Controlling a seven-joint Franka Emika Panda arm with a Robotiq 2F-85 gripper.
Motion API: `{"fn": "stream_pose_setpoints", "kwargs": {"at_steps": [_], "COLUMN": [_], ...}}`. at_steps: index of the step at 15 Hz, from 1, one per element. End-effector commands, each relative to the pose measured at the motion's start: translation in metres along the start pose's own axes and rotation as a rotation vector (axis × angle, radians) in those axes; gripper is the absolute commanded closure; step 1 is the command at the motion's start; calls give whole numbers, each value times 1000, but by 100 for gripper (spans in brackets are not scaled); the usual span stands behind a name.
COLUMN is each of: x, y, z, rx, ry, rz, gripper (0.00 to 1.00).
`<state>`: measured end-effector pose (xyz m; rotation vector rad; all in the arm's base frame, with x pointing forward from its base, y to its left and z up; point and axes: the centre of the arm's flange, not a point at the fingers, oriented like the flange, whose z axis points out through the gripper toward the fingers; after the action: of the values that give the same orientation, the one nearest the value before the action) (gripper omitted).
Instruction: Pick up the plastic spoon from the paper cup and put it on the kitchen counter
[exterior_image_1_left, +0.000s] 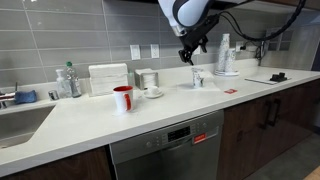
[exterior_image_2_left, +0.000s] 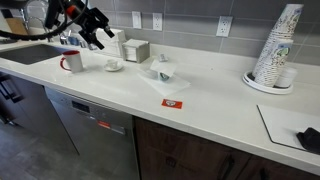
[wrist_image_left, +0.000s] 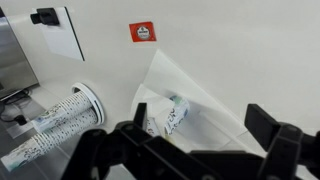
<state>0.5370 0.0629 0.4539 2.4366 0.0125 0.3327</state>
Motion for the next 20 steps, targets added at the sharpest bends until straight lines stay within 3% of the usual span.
{"fn": "stream_pose_setpoints", "kwargs": {"at_steps": [1, 2, 10, 17, 20], "x": [25, 10, 20, 81, 103], "y": [-12, -6, -9, -19, -15], "z": [16, 7, 12, 54, 83], "rx": [-46, -25, -33, 18, 45], "ry": [32, 15, 21, 90, 73], "rz": [15, 7, 9, -27, -74], "gripper": [0, 0, 0, 0, 0]}}
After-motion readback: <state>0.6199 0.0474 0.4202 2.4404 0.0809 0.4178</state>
